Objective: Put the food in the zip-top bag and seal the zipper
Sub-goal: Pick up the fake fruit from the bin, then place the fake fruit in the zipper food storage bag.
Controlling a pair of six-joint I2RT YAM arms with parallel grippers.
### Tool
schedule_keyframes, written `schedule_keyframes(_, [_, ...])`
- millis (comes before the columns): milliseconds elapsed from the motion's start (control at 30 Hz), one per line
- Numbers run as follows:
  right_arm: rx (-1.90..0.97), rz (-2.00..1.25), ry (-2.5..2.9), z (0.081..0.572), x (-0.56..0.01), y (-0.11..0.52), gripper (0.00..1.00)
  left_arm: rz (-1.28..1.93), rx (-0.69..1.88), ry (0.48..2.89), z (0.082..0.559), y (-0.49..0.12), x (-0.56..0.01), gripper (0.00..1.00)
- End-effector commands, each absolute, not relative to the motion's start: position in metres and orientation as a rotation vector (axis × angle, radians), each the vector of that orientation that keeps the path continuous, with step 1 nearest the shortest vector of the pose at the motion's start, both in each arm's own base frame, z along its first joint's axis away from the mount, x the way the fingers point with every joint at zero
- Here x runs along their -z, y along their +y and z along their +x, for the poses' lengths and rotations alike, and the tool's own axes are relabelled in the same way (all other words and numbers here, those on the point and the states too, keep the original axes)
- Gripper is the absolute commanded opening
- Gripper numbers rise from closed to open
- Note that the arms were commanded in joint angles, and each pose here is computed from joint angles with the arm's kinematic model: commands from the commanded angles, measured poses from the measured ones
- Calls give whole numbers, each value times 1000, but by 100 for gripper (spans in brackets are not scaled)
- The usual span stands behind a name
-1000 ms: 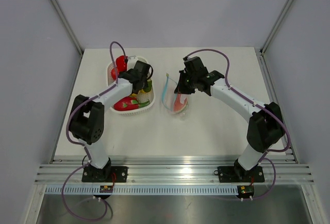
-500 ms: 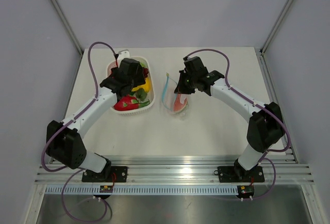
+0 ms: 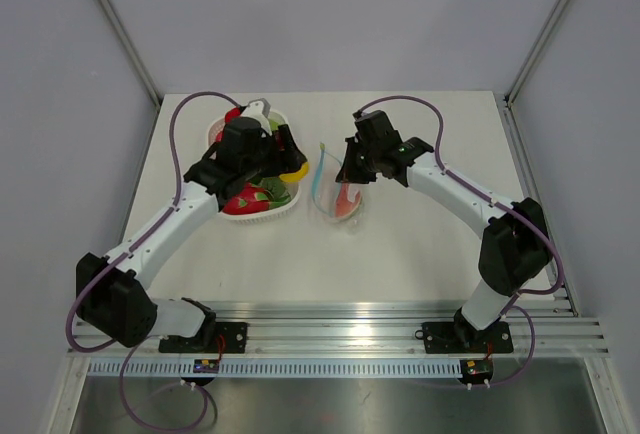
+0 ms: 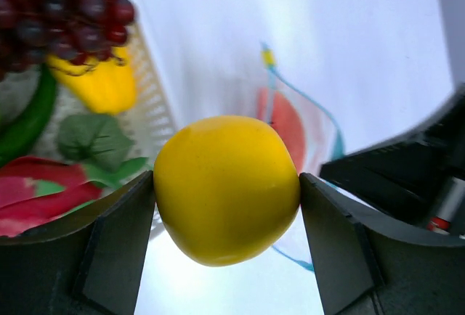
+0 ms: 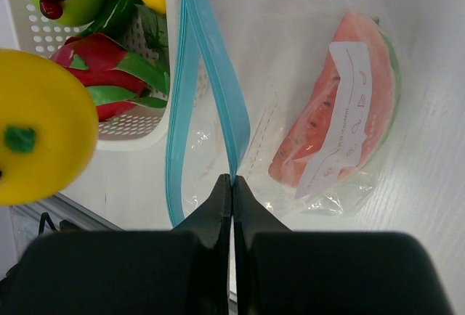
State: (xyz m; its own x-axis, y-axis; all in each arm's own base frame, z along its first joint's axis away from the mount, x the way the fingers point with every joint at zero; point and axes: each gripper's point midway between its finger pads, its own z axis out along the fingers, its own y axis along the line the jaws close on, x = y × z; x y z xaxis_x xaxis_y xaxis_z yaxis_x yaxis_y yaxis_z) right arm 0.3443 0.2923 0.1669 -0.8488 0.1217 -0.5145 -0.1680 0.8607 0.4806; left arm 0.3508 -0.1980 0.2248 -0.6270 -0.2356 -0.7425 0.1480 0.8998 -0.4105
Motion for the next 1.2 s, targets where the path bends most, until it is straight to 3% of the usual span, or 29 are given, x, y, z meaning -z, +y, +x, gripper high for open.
schedule_keyframes(0, [-771, -52, 2434, 346, -186, 307, 0, 44, 848, 2091, 336, -243, -253, 34])
schedule_keyframes(233, [-790, -60, 2429, 343, -190, 310, 0, 75, 990, 2090, 331, -273, -253, 34])
schedule_keyframes(433, [-821, -59, 2415, 339, -199, 311, 0, 87, 989, 2174, 336, -290, -219, 34])
schedule_keyframes(1167, [-1059, -87, 2351, 323, -221, 333, 0, 82, 765, 2348, 340, -284, -150, 32])
